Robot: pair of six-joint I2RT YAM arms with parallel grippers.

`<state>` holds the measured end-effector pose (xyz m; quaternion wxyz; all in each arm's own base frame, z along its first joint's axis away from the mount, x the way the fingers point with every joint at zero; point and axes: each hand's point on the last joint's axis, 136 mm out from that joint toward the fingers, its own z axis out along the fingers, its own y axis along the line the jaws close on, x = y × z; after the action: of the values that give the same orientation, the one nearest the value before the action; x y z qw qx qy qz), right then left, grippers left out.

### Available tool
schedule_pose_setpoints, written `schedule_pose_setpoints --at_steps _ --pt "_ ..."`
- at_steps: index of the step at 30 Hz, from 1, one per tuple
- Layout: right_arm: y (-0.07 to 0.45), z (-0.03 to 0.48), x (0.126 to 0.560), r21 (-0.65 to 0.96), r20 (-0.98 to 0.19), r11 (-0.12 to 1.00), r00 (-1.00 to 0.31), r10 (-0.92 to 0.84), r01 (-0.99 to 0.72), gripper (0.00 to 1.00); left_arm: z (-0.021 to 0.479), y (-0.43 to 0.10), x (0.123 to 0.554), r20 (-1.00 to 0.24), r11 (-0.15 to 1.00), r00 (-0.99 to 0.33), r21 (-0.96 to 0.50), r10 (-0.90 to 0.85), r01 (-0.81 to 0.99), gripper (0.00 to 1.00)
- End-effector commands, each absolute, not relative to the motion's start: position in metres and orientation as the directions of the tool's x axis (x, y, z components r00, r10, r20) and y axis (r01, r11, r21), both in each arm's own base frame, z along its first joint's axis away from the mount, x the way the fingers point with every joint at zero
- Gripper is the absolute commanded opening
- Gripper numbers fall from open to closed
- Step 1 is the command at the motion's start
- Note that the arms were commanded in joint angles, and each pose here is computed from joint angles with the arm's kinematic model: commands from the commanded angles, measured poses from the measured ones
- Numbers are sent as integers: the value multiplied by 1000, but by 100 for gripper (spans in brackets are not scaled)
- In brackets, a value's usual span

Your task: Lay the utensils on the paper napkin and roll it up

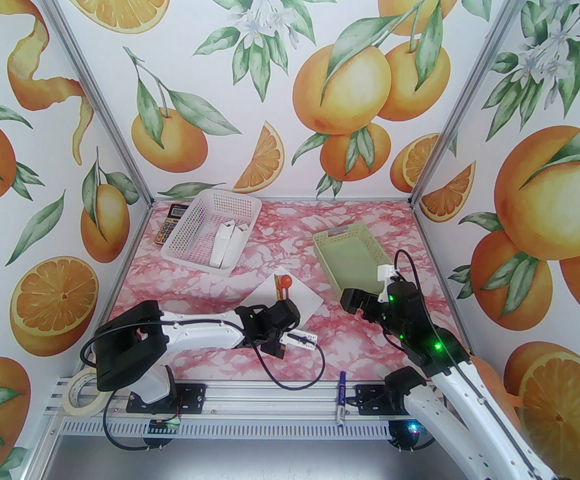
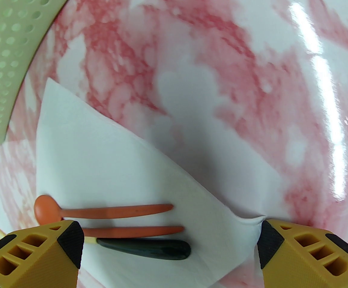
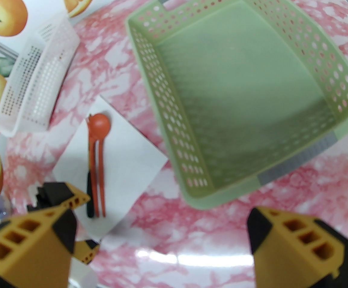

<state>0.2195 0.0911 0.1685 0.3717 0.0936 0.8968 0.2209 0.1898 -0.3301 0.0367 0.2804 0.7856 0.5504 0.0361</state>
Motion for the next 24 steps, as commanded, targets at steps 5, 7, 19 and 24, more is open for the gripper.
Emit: schedule_pose_setpoints --at_steps 5,7,19,24 --pt "103 167 210 496 -590 867 -752 293 -51 93 58 -341 223 -292 -143 363 570 885 809 100" --pt "107 165 208 507 -576 860 -765 287 -59 88 61 -340 225 -303 -131 358 575 883 808 100" --pt "142 143 197 646 -431 757 -864 259 -95 51 70 -330 237 -350 -59 319 587 881 807 100" --pt "149 133 193 688 -386 722 -880 276 -75 38 73 -328 242 -373 -33 306 587 876 809 100"
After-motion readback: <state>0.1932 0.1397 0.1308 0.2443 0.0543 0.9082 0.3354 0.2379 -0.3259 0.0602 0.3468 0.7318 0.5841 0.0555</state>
